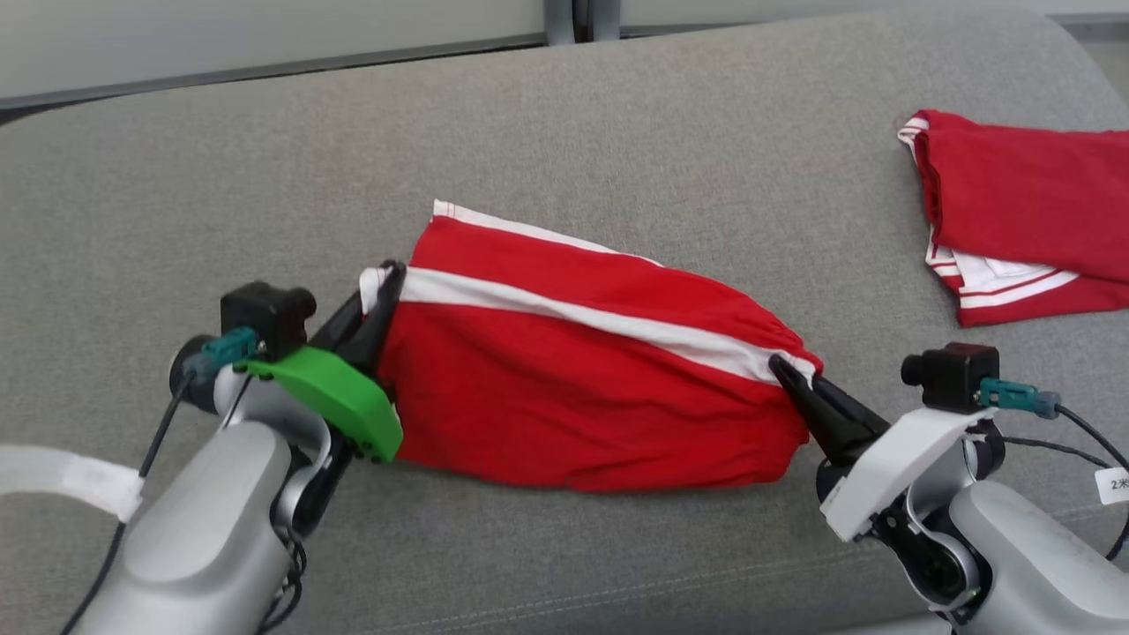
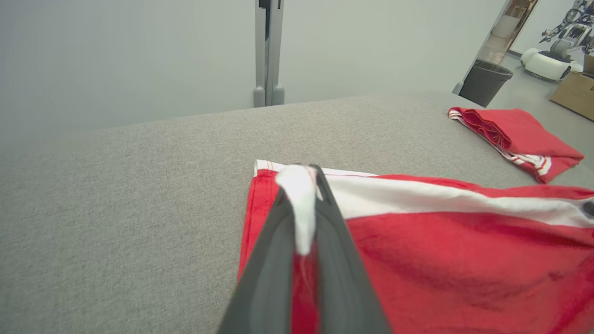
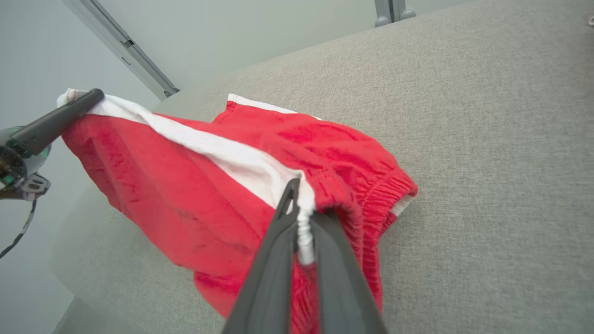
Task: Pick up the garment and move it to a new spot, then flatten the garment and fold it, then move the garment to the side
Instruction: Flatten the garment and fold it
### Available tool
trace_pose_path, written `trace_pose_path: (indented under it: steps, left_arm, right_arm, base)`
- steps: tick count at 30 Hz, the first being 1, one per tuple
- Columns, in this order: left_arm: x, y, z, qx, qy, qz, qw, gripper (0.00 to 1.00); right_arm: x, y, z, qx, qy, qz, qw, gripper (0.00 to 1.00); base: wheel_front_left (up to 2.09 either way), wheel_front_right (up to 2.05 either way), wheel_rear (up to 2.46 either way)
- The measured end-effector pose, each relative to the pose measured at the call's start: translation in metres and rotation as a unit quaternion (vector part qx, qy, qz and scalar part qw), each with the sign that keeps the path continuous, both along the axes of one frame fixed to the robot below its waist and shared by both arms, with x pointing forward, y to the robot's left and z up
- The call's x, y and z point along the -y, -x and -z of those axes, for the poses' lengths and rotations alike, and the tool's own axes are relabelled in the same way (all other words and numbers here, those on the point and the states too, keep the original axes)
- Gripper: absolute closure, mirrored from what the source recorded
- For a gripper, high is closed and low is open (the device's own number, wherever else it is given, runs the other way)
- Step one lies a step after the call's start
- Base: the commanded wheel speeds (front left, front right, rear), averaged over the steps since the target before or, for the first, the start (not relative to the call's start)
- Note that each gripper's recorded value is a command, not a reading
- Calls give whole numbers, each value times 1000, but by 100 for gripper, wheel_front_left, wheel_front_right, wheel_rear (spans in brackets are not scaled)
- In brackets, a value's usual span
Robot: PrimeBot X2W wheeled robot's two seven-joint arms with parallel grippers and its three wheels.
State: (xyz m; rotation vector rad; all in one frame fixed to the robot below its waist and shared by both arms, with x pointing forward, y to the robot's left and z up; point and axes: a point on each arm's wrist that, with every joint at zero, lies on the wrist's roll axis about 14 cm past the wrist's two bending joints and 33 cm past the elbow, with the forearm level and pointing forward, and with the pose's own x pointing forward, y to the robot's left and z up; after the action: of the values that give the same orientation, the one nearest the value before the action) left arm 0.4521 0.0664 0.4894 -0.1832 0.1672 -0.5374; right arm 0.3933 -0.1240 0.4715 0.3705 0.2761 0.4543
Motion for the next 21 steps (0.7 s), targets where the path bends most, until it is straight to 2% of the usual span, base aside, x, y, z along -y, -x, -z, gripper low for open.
trace_pose_path:
  steps: [10, 21]
  left_arm:
    - [25, -74, 35, -21, -56, 32, 998, 100]
    - [47, -111, 84, -59, -93, 56, 992, 100]
  right_arm:
    - [8, -43, 22, -16, -23, 48, 998, 100]
    - [22, -65, 50, -42, -13, 76, 996, 100]
  base:
    - [0, 0, 0]
    - [0, 0, 0]
